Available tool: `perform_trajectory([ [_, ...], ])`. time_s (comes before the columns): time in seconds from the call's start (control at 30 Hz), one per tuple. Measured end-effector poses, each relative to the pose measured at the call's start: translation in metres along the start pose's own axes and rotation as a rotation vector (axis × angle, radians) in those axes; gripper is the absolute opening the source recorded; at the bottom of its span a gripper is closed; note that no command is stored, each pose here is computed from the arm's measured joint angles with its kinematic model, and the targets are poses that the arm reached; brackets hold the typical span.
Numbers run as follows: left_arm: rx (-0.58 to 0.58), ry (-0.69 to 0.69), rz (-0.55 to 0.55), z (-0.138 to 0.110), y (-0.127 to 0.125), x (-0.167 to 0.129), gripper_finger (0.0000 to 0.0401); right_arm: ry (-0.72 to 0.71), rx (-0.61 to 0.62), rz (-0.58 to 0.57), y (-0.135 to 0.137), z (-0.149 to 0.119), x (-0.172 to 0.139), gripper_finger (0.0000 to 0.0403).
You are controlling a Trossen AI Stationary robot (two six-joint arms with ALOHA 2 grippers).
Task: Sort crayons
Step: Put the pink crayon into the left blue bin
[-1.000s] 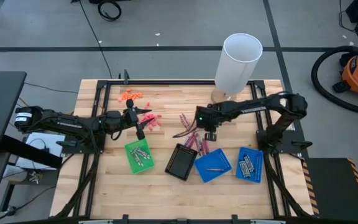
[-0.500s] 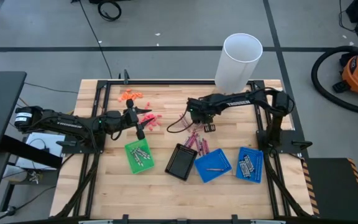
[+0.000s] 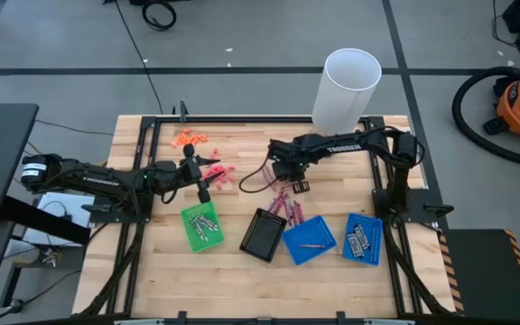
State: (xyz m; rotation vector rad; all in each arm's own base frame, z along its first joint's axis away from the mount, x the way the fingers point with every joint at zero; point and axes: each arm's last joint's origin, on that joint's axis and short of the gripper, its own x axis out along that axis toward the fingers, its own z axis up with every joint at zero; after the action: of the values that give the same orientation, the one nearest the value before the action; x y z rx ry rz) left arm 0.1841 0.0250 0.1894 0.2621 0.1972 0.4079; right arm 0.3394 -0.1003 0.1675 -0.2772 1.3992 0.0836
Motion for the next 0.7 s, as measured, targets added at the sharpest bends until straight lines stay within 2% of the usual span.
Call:
perform_trajectory([
  [0.3,0.002,0.004,-0.001,0.0,0.0,0.0,0.0187,0.032,0.003,0.051,-0.001,-0.001,0.022,0.0103],
  [0.57,0.002,0.007,-0.002,-0.001,0.0,0.0,0.0187,0.019,0.024,0.08,-0.007,-0.003,0.026,0.0102],
  [0.7,0.002,0.007,-0.002,-0.001,0.0,0.0,0.0187,0.018,0.035,0.089,-0.01,-0.005,0.027,0.0084],
])
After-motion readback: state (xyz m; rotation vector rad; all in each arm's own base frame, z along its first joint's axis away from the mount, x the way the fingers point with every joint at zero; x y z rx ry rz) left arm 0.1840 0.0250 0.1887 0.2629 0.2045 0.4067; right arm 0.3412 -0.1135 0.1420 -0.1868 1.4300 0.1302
